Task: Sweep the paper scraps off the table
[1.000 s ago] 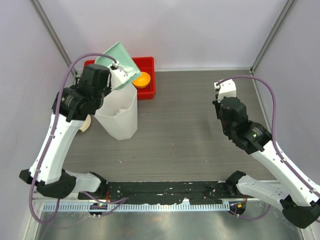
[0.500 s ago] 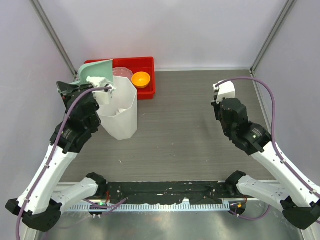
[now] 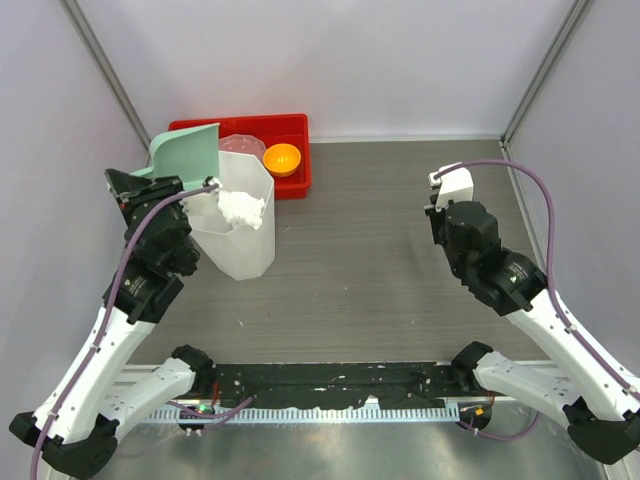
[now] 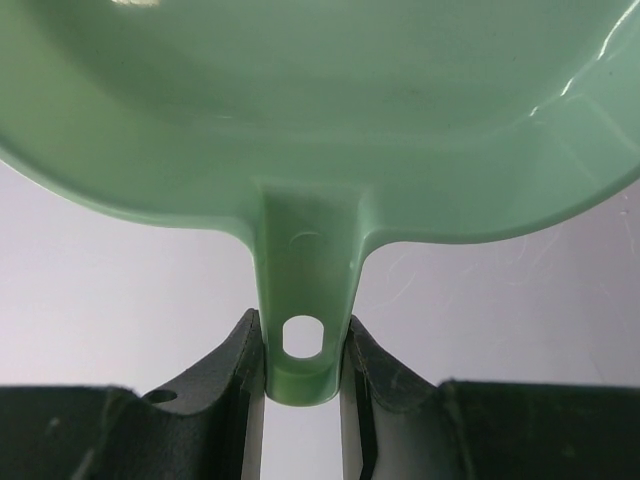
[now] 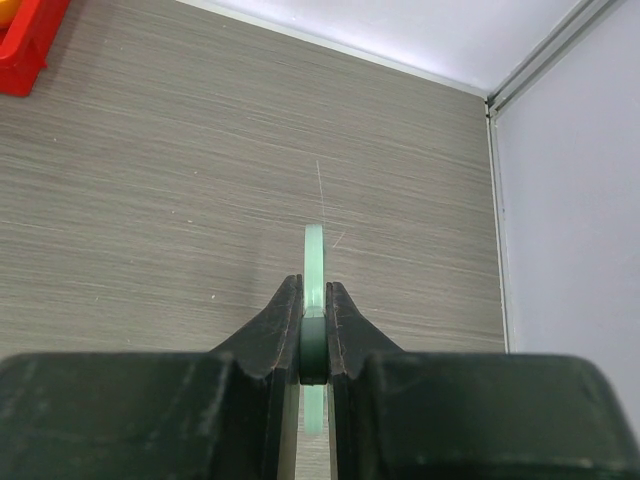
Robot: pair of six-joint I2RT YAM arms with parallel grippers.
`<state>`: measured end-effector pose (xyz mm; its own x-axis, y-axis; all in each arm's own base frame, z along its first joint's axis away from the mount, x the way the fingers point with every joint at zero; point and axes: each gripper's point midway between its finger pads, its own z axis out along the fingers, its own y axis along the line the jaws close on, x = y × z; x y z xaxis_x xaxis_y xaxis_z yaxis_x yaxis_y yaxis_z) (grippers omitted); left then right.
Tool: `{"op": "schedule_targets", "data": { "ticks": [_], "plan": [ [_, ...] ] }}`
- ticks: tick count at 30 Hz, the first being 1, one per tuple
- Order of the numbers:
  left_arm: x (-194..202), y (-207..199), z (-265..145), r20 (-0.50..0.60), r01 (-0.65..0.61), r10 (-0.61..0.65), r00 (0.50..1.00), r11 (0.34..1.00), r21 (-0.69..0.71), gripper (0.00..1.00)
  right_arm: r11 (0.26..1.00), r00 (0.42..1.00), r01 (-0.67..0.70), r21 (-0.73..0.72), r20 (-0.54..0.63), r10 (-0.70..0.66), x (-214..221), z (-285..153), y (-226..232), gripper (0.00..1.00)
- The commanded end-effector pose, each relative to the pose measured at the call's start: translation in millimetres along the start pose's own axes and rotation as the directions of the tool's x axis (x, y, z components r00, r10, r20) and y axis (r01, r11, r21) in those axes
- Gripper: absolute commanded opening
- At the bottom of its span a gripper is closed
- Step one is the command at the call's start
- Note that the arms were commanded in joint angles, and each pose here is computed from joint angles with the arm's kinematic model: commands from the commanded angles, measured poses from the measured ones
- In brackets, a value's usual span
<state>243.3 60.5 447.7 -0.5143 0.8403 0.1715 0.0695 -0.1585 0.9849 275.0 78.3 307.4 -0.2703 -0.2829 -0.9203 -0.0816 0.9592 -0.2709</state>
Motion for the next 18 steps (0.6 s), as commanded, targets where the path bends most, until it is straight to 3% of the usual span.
{"op": "schedule_targets", "data": {
  "ticks": [1, 6, 11, 13, 14, 15, 16, 17, 18],
  "plan": [
    [7.1, 29.8, -4.3, -0.034, -0.555, 0.555, 0.831, 0.832, 0.021, 0.00, 0.999, 0.997, -0.038, 0.004, 0.063, 0.038, -16.3, -3.6, -3.9, 0.01],
    [5.9, 37.8, -2.6, -0.053, -0.511, 0.511, 0.858, 0.859, 0.001, 0.00, 0.999, 0.998, -0.035, 0.001, 0.056, 0.035, -13.6, -1.6, -1.9, 0.01],
    [0.7, 56.8, 2.2, -0.065, -0.382, 0.379, 0.923, 0.923, -0.049, 0.00, 0.999, 0.998, -0.036, -0.001, 0.057, 0.036, -15.0, -2.5, -2.4, 0.01],
    [-7.4, 77.9, 9.3, -0.066, -0.255, 0.250, 0.966, 0.962, -0.097, 0.00, 0.999, 0.998, -0.035, 0.002, 0.056, 0.035, -14.7, -3.1, -3.3, 0.01],
    [-8.3, 83.2, 12.1, -0.056, -0.094, 0.088, 0.995, 0.989, -0.112, 0.00, 0.999, 0.998, -0.036, 0.002, 0.057, 0.036, -14.5, -4.0, -4.0, 0.01],
    [13.0, 110.8, 6.6, -0.075, 0.082, -0.094, 0.993, 0.986, -0.146, 0.00, 0.999, 0.997, -0.039, -0.001, 0.060, 0.039, -15.0, -4.7, -3.9, 0.01],
    [-11.3, 99.4, 19.5, -0.046, 0.030, -0.033, 0.998, 0.998, -0.053, 0.00, 0.999, 0.997, -0.043, -0.003, 0.063, 0.043, -15.8, -5.3, -4.3, 0.01],
    [-13.5, 98.8, 19.9, -0.011, 0.117, -0.118, 0.993, 0.993, -0.016, 0.00, 0.999, 0.996, -0.048, -0.008, 0.071, 0.048, -17.6, -6.4, -3.9, 0.01],
    [-9.4, 117.1, 14.1, 0.067, 0.371, -0.369, 0.927, 0.929, -0.008, 0.00, 0.998, 0.995, -0.057, -0.016, 0.086, 0.058, -20.9, -9.0, -4.6, 0.01]
  ]
}}
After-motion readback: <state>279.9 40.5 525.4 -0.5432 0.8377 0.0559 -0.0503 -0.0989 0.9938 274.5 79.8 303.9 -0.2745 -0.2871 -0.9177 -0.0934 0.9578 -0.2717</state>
